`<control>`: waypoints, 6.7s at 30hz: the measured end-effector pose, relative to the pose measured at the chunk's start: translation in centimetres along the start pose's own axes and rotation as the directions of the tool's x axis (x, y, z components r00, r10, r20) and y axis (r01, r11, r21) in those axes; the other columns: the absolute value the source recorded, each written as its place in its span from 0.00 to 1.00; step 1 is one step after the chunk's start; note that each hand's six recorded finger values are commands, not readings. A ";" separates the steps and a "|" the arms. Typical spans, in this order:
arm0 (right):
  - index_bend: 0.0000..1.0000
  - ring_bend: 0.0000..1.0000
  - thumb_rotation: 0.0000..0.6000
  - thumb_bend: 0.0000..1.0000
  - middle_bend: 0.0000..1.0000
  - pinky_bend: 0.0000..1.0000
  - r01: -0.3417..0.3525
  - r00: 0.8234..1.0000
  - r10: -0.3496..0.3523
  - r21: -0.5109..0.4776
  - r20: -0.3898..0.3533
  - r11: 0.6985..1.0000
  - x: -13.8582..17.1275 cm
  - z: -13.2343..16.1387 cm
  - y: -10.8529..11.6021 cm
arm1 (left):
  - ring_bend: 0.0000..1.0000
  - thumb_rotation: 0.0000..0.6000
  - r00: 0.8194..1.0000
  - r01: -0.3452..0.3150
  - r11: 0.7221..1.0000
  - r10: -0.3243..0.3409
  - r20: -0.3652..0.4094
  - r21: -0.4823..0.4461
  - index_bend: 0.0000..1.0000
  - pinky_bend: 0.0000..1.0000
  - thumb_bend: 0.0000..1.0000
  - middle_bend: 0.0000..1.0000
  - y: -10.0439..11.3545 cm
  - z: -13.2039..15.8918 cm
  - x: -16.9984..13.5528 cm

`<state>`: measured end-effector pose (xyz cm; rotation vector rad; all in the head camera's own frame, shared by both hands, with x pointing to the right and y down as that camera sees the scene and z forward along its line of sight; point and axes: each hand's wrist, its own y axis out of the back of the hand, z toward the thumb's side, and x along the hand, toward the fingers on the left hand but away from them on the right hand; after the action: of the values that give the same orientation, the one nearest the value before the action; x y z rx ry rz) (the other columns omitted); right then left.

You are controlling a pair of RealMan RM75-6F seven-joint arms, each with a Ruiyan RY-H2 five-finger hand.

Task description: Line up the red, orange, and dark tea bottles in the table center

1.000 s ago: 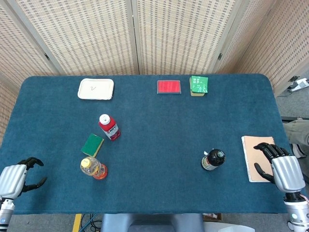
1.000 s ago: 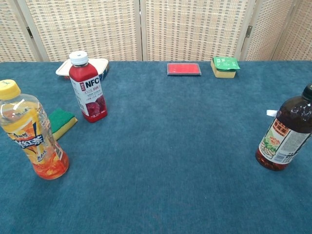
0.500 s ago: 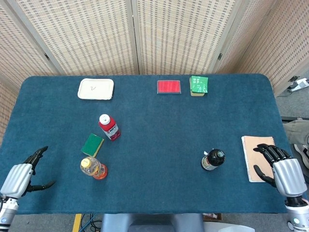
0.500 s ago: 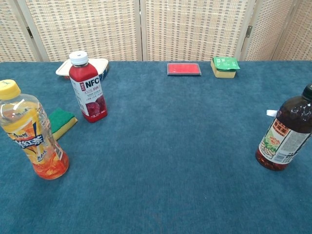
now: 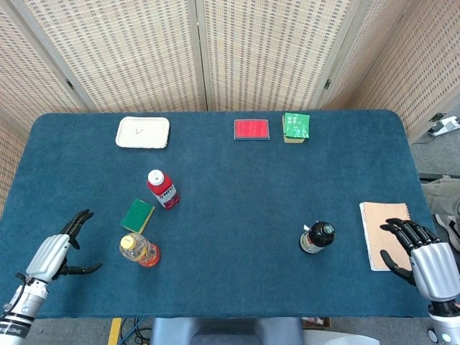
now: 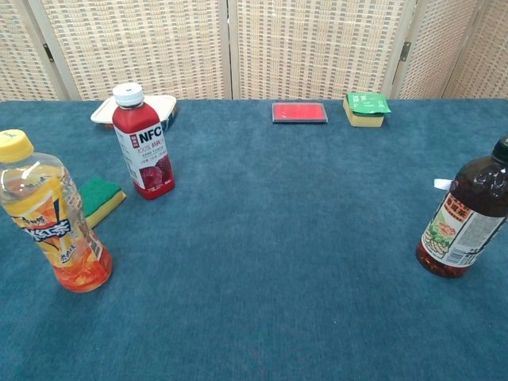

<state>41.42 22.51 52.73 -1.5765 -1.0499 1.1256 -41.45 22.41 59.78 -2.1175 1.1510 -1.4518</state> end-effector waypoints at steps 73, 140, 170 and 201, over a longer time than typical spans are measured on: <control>0.35 0.29 1.00 0.27 0.30 0.45 -0.003 1.000 0.003 0.002 0.004 1.000 0.3 -0.3 0.1 | 0.35 1.00 0.988 0.135 0.978 -0.121 0.099 -0.158 0.33 0.53 0.09 0.27 -6.3 7.0 4.9; 0.35 0.29 1.00 0.27 0.30 0.45 0.099 0.993 -0.096 -0.040 0.072 0.994 1.3 -2.3 3.2 | 0.55 1.00 0.940 -0.049 0.998 0.061 0.336 -0.045 0.55 0.72 0.09 0.49 -3.9 21.0 12.2; 0.35 0.29 1.00 0.27 0.30 0.45 0.067 0.978 -0.059 -0.034 0.199 0.997 2.0 -4.8 4.2 | 0.55 1.00 0.940 -0.029 1.000 0.027 0.340 0.002 0.56 0.72 0.09 0.50 -7.4 23.8 16.9; 0.41 0.29 1.00 0.27 0.31 0.45 0.038 0.966 -0.025 -0.046 0.259 0.998 2.0 -6.3 4.5 | 0.55 1.00 0.946 0.049 0.993 -0.080 0.315 0.105 0.53 0.72 0.09 0.50 -10.1 24.8 19.2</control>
<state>48.55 22.19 49.12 -1.4731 -1.2792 1.3175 -12.05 9.75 67.73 -2.2358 0.8801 -1.1095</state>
